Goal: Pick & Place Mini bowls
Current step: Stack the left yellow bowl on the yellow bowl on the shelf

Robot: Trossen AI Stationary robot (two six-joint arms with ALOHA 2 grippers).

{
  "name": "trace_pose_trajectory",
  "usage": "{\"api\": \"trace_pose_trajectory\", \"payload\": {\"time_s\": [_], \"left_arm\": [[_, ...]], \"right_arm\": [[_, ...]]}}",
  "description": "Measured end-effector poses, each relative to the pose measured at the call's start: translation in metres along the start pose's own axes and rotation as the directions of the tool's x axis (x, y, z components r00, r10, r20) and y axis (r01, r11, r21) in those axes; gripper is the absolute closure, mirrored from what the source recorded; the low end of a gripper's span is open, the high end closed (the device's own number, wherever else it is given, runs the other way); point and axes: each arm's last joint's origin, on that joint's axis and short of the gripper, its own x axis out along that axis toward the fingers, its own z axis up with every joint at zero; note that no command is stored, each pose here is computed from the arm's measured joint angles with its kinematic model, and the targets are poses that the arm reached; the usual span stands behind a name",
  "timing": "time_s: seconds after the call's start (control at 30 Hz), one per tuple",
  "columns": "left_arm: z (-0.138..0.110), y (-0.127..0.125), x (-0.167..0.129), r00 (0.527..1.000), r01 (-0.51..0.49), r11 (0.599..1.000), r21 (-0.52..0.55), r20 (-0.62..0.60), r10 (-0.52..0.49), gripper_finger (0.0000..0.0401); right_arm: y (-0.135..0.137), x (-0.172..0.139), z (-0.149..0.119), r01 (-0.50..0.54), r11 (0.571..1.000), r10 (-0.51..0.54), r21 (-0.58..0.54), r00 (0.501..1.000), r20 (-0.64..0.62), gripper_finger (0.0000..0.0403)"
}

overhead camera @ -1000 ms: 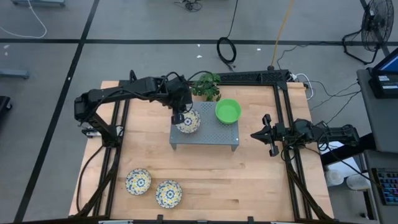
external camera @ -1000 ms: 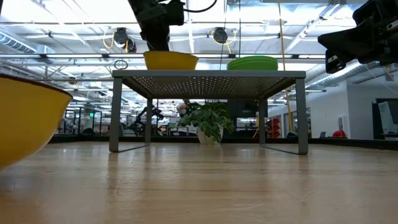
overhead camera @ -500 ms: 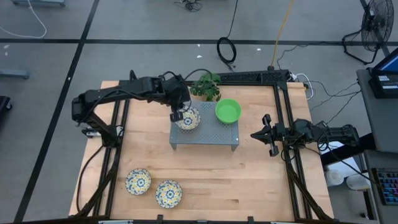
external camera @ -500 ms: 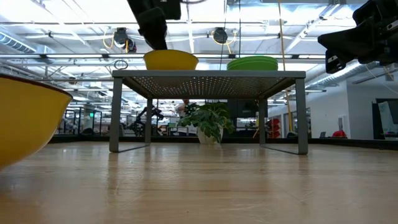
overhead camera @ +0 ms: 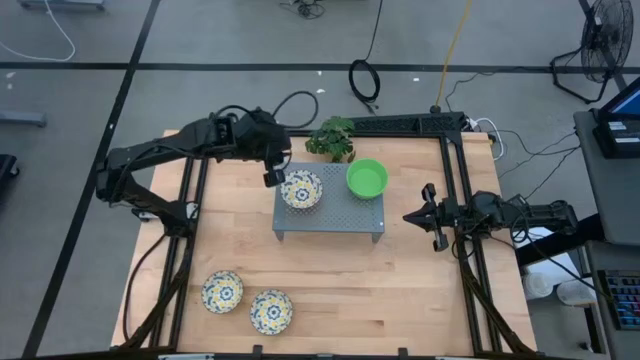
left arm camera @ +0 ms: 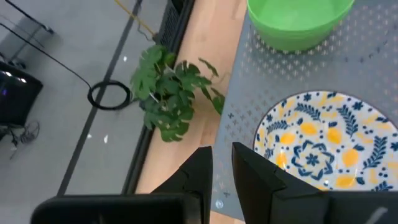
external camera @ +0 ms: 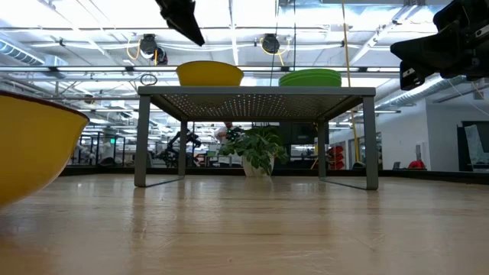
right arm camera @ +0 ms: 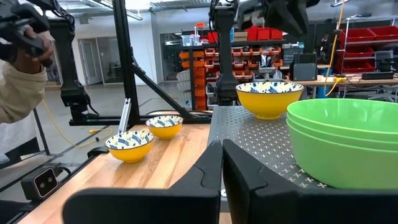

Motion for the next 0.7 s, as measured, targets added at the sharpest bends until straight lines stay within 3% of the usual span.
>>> {"api": "trace_pose_trajectory", "payload": {"time_s": [0.43,0.7], "left_arm": [[0.016,0.005,-0.006,0.983,-0.036,0.999,-0.026,0.179,0.040,0.0334],[0.016,0.002,-0.017,0.978,-0.026,0.999,-0.026,0.209,0.031,0.0334]], "right_arm": [[0.000,0.000,0.000,0.000,1.000,0.000,0.000,1.000,-0.001,0.0403],[0.000,0.000,0.000,0.000,1.000,0.000,0.000,1.000,-0.001,0.0403]]}}
